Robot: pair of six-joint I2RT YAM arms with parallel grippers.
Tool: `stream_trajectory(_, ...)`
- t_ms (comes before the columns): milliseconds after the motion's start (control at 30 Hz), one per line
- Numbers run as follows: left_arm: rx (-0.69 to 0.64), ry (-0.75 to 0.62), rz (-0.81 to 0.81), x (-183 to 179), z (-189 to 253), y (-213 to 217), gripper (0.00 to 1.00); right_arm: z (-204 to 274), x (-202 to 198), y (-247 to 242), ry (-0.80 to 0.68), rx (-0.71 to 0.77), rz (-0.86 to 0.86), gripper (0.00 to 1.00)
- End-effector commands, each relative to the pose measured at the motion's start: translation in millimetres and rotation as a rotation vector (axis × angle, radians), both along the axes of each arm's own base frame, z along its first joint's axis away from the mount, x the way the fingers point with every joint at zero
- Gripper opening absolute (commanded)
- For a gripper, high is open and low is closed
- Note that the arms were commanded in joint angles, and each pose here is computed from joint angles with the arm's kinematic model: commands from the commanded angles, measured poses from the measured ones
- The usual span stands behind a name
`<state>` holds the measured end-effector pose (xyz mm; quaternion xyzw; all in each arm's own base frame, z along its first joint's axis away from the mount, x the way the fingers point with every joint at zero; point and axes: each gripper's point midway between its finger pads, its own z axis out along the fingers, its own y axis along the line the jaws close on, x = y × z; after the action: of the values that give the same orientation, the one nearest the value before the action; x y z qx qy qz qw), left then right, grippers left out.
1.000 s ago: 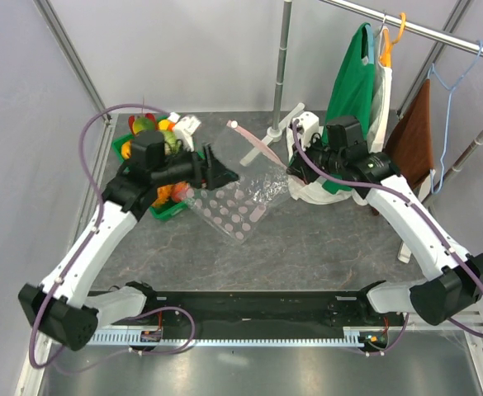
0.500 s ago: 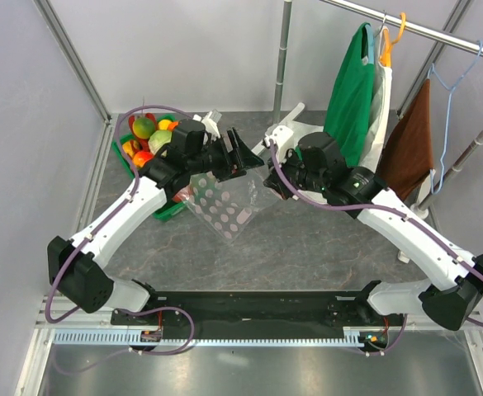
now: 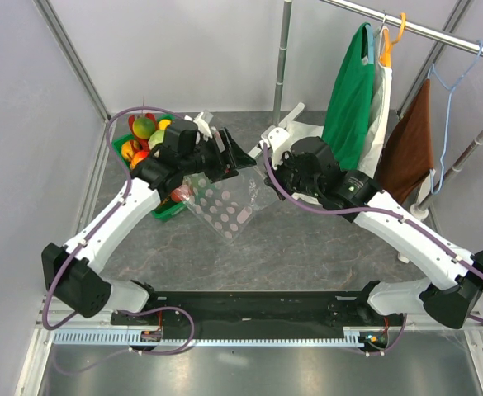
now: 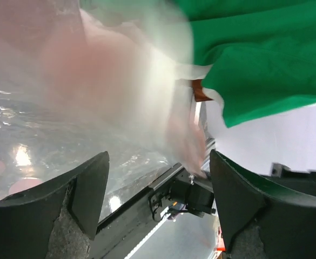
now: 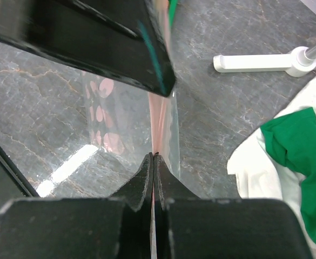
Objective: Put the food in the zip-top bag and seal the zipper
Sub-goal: Open the zipper of the food storage bag.
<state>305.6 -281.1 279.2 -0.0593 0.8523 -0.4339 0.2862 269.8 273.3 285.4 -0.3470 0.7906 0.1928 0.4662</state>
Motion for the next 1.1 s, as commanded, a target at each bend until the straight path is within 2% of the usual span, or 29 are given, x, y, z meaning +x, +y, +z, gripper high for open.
stream_trajectory(0, -0.118, -0.170, -0.053, -11.7, 55.6, 1.7, 0.82, 8.5, 6.3, -1.1, -0.038, 0.018, -0.032, 0.00)
stream_trajectory(267, -0.108, -0.110, 0.002, -0.6, 44.4, 10.1, 0.67, 17.2, 2.4, -1.1, -0.056, 0.035, -0.011, 0.00)
stream_trajectory(533, -0.100, -0.083, 0.009, 4.4, 41.2, 8.2, 0.62, 22.3, -5.0, -0.1, -0.064, 0.049, 0.032, 0.00)
stream_trajectory(733, -0.086, -0.058, -0.008, -0.6, 28.1, 8.6, 0.48, 22.0, -6.3, 0.1, -0.064, 0.049, 0.037, 0.00)
stream_trajectory(833, -0.082, -0.045, -0.016, -3.0, 21.2, 8.3, 0.47, 20.8, -6.6, 0.7, -0.060, 0.049, 0.039, 0.00)
stream_trajectory(1067, -0.124, -0.068, -0.042, -7.4, 31.0, 4.7, 0.53, 16.3, -5.3, 1.9, -0.050, 0.045, 0.035, 0.00)
